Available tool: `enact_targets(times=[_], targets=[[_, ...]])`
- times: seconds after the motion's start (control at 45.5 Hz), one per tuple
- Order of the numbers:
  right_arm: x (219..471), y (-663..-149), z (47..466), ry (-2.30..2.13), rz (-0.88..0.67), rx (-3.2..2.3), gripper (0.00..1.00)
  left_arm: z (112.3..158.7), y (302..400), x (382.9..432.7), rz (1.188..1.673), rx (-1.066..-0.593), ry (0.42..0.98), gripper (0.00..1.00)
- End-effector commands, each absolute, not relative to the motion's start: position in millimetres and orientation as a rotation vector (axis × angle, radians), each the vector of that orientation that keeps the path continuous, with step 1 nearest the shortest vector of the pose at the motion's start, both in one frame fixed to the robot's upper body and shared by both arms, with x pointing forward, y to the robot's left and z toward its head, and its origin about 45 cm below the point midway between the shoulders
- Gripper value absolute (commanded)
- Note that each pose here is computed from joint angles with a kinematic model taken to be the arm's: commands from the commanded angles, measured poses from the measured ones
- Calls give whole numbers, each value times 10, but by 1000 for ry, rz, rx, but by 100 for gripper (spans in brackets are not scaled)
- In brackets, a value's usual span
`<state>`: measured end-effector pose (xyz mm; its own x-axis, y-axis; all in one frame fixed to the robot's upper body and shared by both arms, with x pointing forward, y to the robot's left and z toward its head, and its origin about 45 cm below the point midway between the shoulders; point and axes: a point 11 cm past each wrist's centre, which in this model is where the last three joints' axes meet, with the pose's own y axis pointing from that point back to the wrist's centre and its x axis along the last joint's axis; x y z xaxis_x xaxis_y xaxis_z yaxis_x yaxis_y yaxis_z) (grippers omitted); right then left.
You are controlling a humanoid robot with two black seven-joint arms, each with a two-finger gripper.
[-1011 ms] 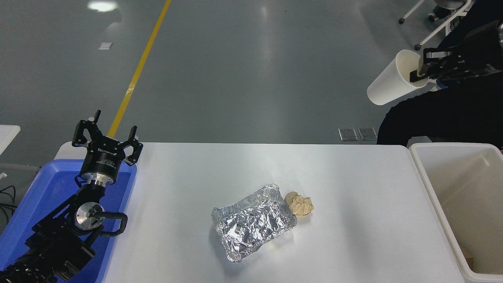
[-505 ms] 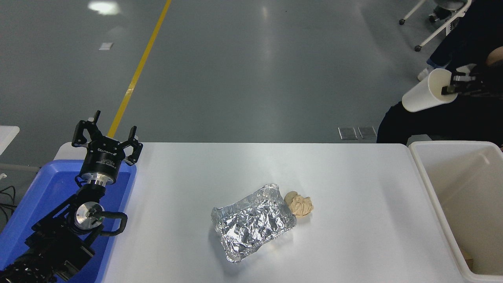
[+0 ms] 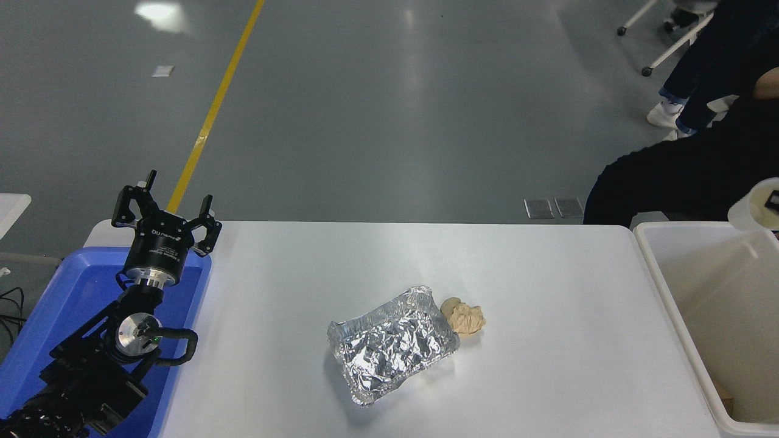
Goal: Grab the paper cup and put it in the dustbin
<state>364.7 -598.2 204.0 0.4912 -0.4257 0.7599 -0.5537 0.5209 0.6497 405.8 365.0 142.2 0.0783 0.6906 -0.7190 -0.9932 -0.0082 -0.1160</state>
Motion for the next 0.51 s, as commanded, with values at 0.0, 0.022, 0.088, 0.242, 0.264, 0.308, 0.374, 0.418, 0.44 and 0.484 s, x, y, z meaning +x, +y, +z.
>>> enact_targets(times=[0.0, 0.022, 0.088, 0.242, 0.264, 0.308, 0.374, 0.418, 0.44, 0.484], targets=[[3175, -6123, 1497, -1287, -60, 986, 0, 1422, 3650, 4059, 1437, -716, 540, 98], [3137, -6122, 1449, -1302, -72, 985, 0, 1425, 3646, 4060, 1435, -717, 540, 98], [3019, -6130, 1322, -1337, -103, 974, 0, 1422, 3650, 4059, 1437, -716, 540, 98], [2847, -6067, 1065, -1370, -149, 972, 0, 1425, 3646, 4060, 1435, -717, 540, 98], [2829, -6063, 1041, -1370, -150, 970, 0, 1422, 3650, 4059, 1437, -716, 540, 98], [2811, -6035, 987, -1369, -153, 973, 0, 1422, 3650, 4059, 1437, -716, 540, 98], [2794, -5975, 903, -1356, -154, 980, 0, 1422, 3650, 4059, 1437, -716, 540, 98], [2782, -5952, 866, -1351, -156, 983, 0, 1422, 3650, 4059, 1437, -716, 540, 98], [2772, -5937, 842, -1347, -157, 984, 0, 1422, 3650, 4059, 1437, -716, 540, 98], [2763, -5894, 792, -1346, -165, 993, 0, 1422, 3650, 4059, 1437, -716, 540, 98]])
